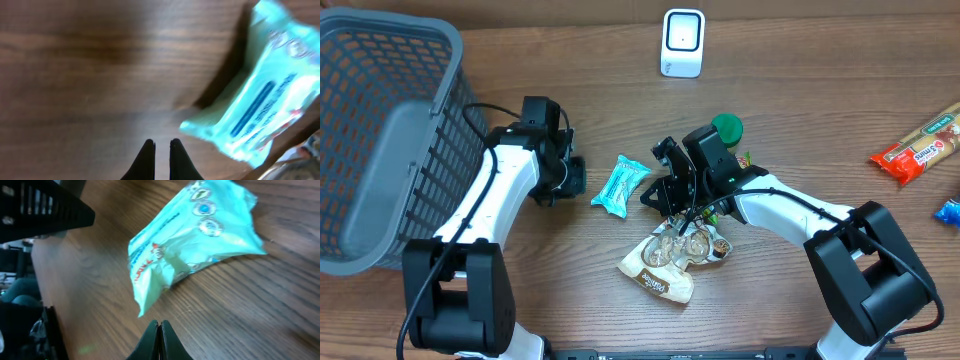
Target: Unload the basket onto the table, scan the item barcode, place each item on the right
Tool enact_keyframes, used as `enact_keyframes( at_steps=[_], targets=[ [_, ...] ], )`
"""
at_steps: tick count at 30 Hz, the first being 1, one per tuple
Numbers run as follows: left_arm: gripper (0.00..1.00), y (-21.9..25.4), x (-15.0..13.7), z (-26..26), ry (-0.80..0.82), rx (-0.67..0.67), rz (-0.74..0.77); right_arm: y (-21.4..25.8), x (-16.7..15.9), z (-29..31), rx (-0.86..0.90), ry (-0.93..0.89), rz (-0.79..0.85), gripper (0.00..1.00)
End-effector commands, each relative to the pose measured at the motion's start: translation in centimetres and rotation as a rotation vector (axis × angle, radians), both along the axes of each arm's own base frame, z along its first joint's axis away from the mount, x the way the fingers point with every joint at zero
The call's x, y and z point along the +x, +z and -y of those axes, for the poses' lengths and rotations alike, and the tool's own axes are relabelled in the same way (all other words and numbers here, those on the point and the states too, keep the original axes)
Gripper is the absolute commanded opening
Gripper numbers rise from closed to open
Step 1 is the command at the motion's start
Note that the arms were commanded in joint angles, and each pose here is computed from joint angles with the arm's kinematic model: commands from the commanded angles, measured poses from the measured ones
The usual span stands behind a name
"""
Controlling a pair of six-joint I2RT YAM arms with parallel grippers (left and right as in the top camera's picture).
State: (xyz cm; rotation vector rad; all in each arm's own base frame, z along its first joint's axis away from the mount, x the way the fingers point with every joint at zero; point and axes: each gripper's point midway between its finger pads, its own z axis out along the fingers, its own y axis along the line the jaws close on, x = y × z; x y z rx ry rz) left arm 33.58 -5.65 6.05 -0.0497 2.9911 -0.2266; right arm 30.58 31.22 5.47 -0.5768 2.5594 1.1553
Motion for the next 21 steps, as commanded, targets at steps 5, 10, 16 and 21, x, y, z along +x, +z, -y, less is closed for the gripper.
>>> enact_keyframes(
  at_steps=[5, 10, 16, 21],
  targets=[
    [0.04, -0.4, 0.5, 4.6, -0.108, -0.029, 0.041, -1.0, 1.0, -0.1, -0.021, -0.043, 0.019, 0.04],
    [0.04, -0.5, 0.7, 5.5, -0.133, -0.005, 0.063, -2.2, 1.3, -0.3, -0.019, -0.057, 0.002, 0.04],
    [0.04, -0.5, 0.8, 5.5, -0.133, -0.006, 0.069, -4.5, 1.0, -0.3, -0.037, -0.051, -0.036, 0.04],
    [0.04, -0.6, 1.1, 5.1, -0.128, 0.021, 0.077, -5.0, 0.8, -1.0, -0.026, -0.036, -0.026, 0.04]
  ],
)
